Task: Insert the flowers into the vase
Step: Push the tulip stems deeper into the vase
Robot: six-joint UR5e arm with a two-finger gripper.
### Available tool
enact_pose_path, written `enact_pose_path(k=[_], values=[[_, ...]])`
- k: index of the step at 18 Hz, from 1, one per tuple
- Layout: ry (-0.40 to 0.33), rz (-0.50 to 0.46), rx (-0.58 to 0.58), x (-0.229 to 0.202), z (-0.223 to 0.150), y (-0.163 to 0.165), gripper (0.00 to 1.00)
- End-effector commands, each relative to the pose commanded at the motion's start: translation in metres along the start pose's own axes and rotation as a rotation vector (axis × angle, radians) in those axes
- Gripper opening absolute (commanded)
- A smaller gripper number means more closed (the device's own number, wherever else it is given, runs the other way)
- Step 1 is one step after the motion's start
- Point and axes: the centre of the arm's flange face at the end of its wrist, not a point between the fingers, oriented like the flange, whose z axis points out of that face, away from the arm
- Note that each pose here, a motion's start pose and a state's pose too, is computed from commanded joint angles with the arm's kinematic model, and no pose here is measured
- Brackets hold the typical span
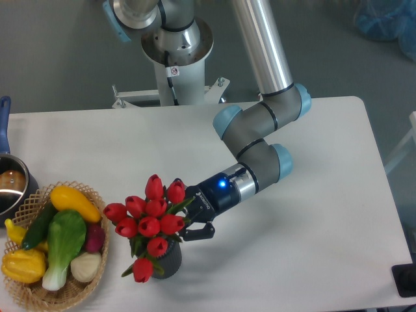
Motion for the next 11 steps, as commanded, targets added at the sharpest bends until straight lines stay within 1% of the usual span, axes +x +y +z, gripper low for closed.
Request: enact_pose_path(k=[6, 7, 8, 9, 10, 11], values=[[-0.002, 0.000, 0.000, -0.0005, -0.0011, 0.0008, 0.57], [-0.002, 0.000, 0.000, -0.0005, -0.0011, 0.0008, 0.61], [-0.002, 0.008, -0.002, -0.0005, -0.0011, 0.0010, 0.62], [-0.002, 0.019, -0.002, -0.0005, -0.0011, 0.0010, 0.66], [-0.002, 0.029, -0.002, -0.0005, -0.0011, 0.0010, 0.73], [-0.003, 0.040, -0.002, -0.0008, -0.0020, 0.0008, 0.83]])
